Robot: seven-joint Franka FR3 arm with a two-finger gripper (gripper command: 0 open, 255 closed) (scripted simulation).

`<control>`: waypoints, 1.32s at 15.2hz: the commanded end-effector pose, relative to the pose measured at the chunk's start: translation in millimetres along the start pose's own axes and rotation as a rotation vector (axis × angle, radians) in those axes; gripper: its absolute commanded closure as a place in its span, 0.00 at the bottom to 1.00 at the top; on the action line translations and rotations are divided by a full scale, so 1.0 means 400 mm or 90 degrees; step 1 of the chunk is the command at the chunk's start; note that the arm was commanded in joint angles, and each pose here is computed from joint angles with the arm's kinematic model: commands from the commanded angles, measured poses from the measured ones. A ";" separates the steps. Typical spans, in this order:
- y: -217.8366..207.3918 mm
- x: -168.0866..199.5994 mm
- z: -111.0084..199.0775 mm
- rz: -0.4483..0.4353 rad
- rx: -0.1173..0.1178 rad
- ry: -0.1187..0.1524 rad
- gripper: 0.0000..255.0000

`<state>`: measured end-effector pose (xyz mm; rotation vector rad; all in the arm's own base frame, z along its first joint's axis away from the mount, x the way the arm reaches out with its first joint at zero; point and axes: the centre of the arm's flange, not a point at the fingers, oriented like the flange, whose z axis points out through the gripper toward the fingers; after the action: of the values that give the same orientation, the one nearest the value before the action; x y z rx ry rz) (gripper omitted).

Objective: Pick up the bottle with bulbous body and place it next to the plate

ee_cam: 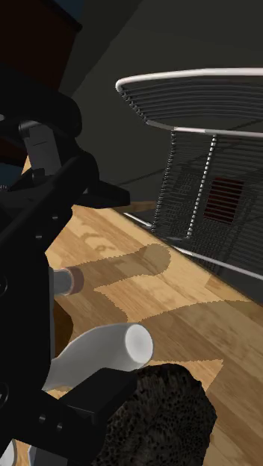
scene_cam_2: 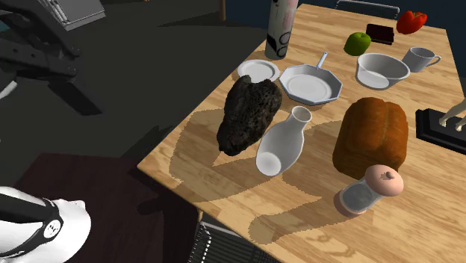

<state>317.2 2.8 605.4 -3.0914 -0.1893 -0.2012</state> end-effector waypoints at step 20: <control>-0.262 0.497 0.315 -0.067 0.036 -0.053 0.00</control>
<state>504.3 129.6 517.4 -3.0426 -0.3472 -0.0760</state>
